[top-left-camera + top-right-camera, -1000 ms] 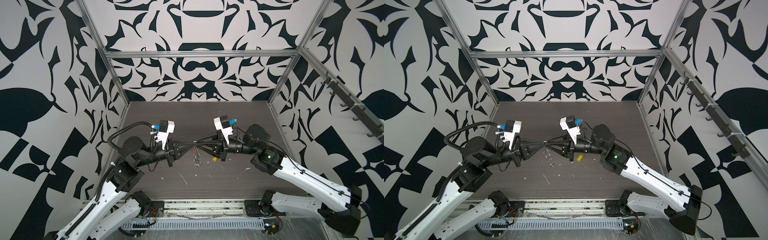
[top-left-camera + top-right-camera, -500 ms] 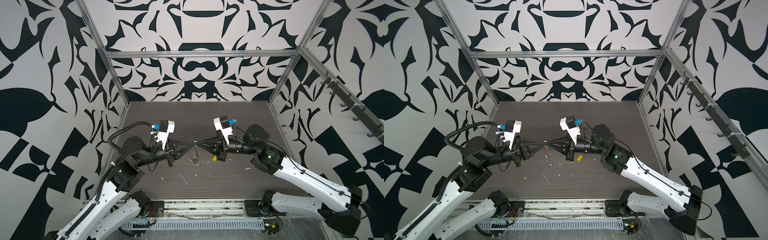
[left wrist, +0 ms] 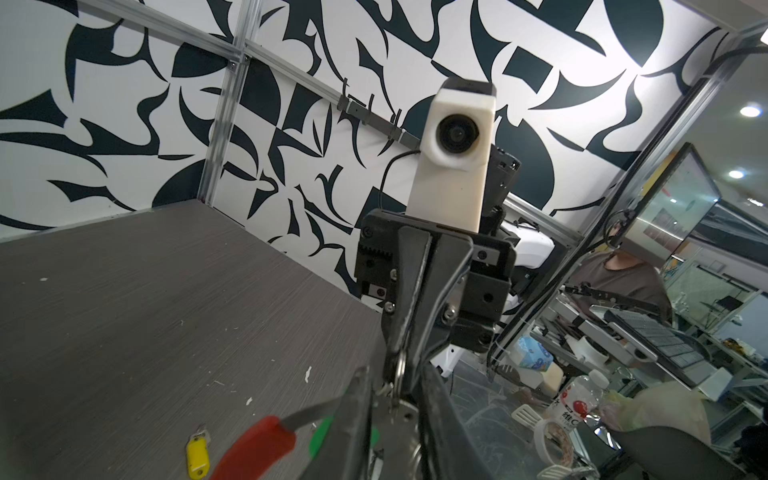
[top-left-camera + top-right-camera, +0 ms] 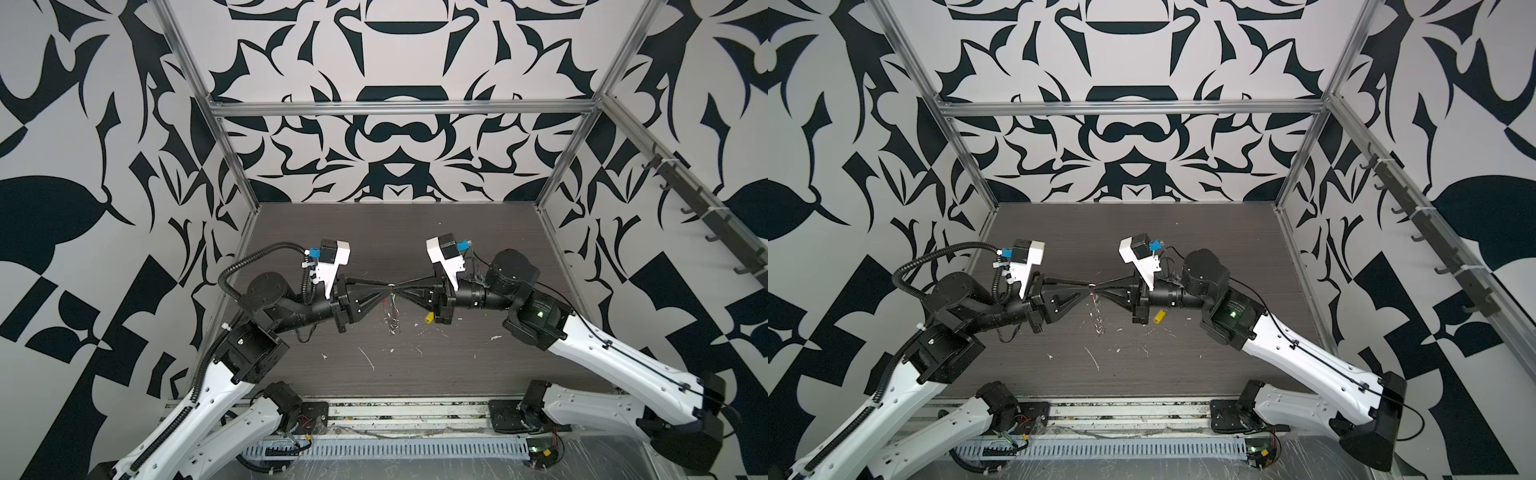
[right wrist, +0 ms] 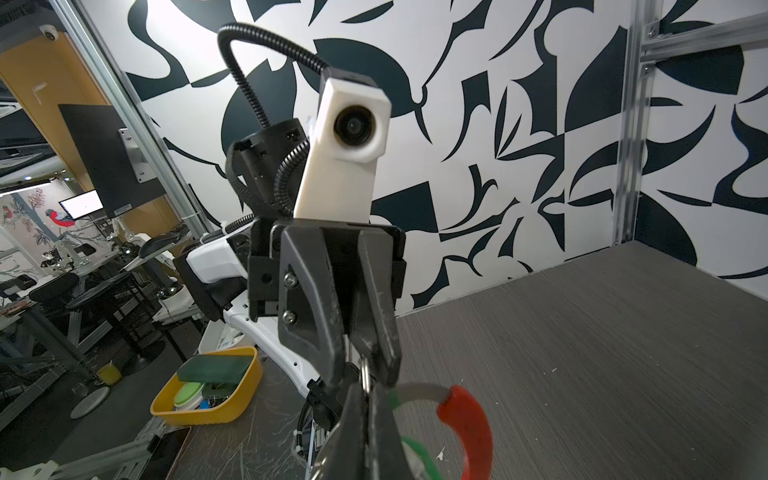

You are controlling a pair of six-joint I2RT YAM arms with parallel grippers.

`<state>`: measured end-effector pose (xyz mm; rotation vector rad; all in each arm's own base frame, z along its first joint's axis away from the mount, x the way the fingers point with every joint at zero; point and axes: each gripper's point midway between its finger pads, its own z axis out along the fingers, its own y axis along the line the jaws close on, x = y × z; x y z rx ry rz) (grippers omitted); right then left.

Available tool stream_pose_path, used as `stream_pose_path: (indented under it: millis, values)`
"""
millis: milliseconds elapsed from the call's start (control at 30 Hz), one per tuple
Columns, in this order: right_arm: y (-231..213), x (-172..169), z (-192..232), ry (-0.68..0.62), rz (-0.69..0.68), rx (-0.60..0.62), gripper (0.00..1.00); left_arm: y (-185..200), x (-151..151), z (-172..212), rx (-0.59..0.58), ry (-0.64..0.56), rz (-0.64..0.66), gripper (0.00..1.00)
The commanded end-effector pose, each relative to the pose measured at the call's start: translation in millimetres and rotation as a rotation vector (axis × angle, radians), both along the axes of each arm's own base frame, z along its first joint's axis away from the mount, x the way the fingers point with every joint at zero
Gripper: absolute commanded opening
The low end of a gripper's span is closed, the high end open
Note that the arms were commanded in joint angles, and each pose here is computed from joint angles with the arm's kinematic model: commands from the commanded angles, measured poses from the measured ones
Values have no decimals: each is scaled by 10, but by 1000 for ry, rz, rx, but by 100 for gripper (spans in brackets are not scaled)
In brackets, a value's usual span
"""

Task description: Remove the keys from the keyring

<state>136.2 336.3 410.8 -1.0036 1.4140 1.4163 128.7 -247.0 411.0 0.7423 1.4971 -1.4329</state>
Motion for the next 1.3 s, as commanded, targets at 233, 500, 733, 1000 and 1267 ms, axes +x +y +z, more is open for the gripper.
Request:
stream_pose_path:
  millis: [233, 500, 733, 1000, 1267]
  values:
    - [-162, -21, 246, -6, 90, 25, 0, 74, -132, -17, 71, 35, -19, 40]
    - [-165, -75, 182, 7, 154, -54, 0, 21, -162, -54, 187, 88, -68, 37]
    - [-161, -103, 181, 10, 175, -76, 0, -44, -137, -58, 236, 127, -101, 30]
    - [-155, -71, 147, 15, 161, -84, 0, -92, -161, -15, 220, 140, -141, 23]
    - [-136, -53, 132, 21, 159, -90, 0, -143, -162, -20, 212, 164, -175, 15]
